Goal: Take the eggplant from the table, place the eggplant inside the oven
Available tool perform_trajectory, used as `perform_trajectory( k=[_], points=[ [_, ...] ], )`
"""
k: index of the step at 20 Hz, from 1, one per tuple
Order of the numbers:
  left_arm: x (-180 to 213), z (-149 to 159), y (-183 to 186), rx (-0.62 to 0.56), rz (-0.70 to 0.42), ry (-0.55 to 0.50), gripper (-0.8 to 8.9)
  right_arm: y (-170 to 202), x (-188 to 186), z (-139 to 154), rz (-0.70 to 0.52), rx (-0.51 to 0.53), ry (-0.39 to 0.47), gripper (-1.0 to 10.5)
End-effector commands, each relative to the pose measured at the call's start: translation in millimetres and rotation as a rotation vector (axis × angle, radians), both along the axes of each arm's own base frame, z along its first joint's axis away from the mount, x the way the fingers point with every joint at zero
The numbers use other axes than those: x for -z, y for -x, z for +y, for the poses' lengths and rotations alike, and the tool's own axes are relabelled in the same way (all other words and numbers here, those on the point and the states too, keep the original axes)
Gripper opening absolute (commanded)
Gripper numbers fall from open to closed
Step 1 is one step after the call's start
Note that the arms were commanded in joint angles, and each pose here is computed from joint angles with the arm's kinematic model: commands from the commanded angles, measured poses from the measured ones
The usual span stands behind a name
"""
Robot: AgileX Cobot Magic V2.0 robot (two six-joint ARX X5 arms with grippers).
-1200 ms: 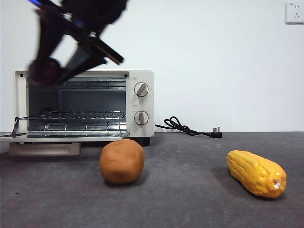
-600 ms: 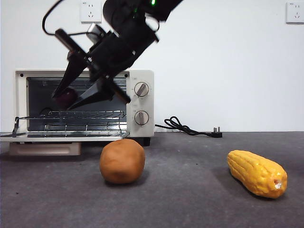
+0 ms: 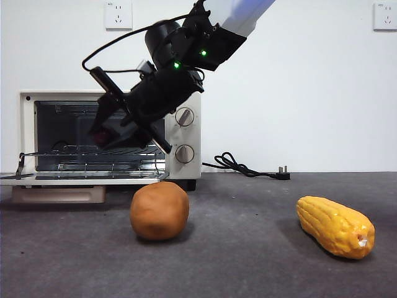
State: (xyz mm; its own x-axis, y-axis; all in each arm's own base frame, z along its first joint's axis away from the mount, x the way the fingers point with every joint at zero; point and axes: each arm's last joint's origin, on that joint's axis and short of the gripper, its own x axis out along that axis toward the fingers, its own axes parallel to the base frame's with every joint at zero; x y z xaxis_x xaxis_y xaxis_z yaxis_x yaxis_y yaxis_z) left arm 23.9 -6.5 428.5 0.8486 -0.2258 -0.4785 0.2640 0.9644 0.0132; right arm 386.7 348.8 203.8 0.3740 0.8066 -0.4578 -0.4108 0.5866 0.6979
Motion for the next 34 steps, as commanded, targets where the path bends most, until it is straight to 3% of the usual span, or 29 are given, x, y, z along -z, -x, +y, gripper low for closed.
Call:
perform_trajectory(
  k=[1,7,11,14,28,34],
  points=[
    [1.3,0.0,0.7,0.011,-0.004,-0.01,-0.06,-2.2,1.3,2.7,-0.011,0.083,-0.02,-0.1],
    [1.3,-0.4,0.9,0.029,-0.005,-0.013,-0.06,-7.2,0.5,-0.1,-0.077,0.263,0.027,-0.1],
    [3.2,-0.1,1.9,0.031,0.015,-0.028,-0.06,-10.0,-5.2,0.8,-0.137,0.315,-0.006,0.3],
    [3.7,-0.5,2.3,0.052,0.021,-0.03,-0.06,-10.7,-7.7,1.4,-0.154,0.316,-0.026,2.6],
    [4.2,-0.4,2.5,0.061,0.024,-0.044,-0.06,-11.6,-7.9,0.7,-0.175,0.346,-0.014,2.6],
    [4.2,-0.4,2.4,0.06,0.024,-0.043,-0.06,-9.9,-13.9,1.6,-0.177,0.282,-0.024,2.6]
  ],
)
